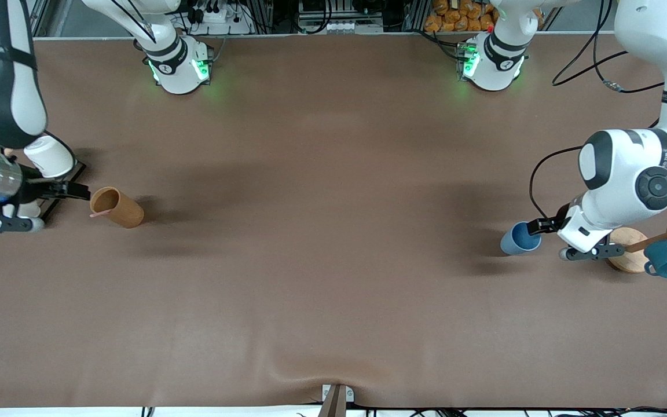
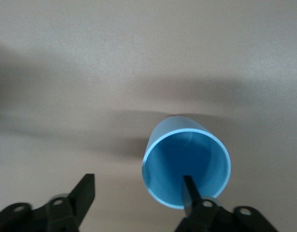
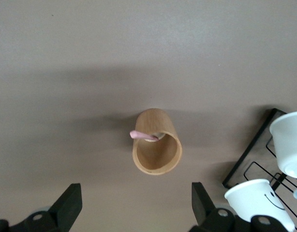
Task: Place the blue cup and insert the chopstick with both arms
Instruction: 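Grasp the blue cup rim with the left gripper while the right gripper grasps the chopstick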
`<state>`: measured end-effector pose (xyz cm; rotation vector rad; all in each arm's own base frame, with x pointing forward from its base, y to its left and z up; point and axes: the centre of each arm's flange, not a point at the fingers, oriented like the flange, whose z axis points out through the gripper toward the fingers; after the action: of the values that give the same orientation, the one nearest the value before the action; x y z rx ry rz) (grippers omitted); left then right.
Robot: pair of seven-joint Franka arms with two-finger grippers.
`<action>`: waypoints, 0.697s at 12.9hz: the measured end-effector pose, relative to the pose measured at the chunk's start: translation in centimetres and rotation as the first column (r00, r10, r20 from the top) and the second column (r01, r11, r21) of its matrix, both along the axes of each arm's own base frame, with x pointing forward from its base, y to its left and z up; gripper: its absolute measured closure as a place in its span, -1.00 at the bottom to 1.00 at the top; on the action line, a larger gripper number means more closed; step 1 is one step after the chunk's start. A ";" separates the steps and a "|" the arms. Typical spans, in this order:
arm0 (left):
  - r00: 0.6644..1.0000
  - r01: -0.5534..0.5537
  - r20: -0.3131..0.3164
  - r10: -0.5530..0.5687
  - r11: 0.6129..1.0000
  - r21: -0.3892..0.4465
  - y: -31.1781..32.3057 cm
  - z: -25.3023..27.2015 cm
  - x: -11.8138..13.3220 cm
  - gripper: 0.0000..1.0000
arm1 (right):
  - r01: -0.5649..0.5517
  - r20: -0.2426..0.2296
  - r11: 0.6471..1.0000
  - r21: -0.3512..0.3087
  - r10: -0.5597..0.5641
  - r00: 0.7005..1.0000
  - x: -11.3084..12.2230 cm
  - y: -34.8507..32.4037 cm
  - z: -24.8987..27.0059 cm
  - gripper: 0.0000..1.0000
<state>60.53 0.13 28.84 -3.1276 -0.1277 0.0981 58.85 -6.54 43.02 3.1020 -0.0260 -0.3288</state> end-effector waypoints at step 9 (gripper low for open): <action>1.000 0.009 0.023 -0.009 1.000 -0.007 -0.4 -3.1 0.3 0.70 | -0.007 -0.031 1.000 -0.006 0.006 0.999 1.6 0.0 -5.6 -1.00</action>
<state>60.82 -0.32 25.77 -3.1367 -0.1137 0.0624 60.43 -6.53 37.41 3.0898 -0.0163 -0.3766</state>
